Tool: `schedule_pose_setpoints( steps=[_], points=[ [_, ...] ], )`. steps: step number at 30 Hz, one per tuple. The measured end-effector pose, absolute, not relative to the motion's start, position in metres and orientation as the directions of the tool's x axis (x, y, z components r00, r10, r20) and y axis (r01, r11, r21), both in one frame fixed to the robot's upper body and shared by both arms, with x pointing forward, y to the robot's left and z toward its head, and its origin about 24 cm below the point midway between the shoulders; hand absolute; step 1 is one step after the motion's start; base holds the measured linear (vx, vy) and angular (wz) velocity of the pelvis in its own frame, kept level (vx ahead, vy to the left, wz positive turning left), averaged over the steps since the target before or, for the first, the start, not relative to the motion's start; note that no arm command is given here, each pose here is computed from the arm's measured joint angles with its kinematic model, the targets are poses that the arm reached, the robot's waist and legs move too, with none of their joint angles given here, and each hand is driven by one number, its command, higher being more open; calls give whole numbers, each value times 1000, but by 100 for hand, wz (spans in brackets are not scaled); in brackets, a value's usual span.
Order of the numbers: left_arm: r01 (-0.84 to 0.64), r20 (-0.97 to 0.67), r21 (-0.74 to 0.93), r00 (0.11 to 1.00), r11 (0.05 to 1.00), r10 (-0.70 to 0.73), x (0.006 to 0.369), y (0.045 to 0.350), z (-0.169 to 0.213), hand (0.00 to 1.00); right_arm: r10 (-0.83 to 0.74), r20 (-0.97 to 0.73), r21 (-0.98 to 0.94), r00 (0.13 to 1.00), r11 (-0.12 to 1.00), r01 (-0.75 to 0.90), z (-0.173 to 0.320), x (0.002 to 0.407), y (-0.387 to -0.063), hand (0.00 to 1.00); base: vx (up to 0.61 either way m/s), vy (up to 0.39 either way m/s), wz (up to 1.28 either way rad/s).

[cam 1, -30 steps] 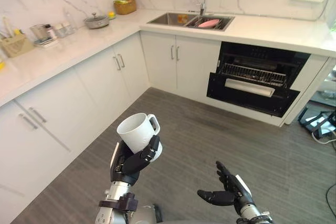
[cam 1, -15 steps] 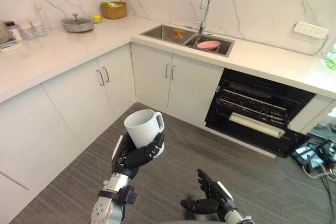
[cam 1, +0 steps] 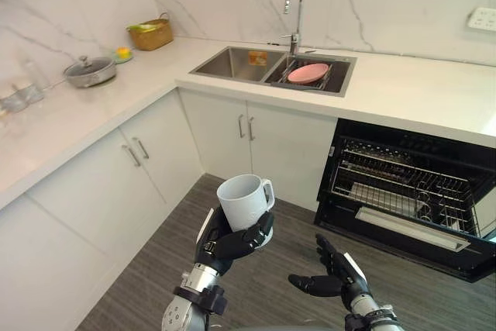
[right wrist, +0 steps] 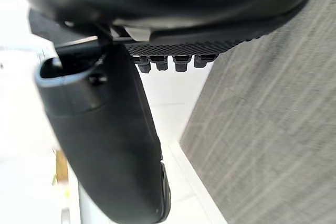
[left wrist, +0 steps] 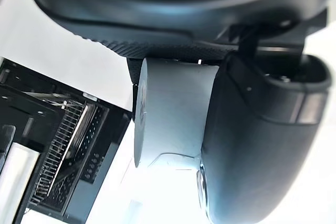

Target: Walk over to the sink, pick up the cup, carry it to the dishwasher, place the cup inside the dishwasher, then close the dishwasher door

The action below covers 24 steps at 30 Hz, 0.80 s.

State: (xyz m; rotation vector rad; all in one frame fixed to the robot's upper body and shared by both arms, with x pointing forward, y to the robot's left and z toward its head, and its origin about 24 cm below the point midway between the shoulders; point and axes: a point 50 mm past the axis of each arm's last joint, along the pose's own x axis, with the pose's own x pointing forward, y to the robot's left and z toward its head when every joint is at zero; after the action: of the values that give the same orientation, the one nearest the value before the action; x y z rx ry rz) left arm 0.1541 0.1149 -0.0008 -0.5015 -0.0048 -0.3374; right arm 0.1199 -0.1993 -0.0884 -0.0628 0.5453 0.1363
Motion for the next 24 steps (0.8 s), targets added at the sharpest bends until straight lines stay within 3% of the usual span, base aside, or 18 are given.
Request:
schedule_pose_setpoints(
  steps=[11, 16, 24],
  points=[
    [292, 61, -390, 954, 873, -292, 155, 122, 2, 0, 227, -534, 42, 815, 969, -243, -96, 116, -167, 100, 294, 176, -50],
    [348, 118, -359, 937, 866, -328, 165, 114, 13, 0, 300, -482, 43, 823, 947, -320, -89, 133, -155, 100, 112, -14, 18],
    [384, 117, -336, 923, 860, -366, 163, 98, 13, 0, 271, -481, 4, 834, 952, -307, -89, 141, -165, 100, 38, -69, 17]
  ],
)
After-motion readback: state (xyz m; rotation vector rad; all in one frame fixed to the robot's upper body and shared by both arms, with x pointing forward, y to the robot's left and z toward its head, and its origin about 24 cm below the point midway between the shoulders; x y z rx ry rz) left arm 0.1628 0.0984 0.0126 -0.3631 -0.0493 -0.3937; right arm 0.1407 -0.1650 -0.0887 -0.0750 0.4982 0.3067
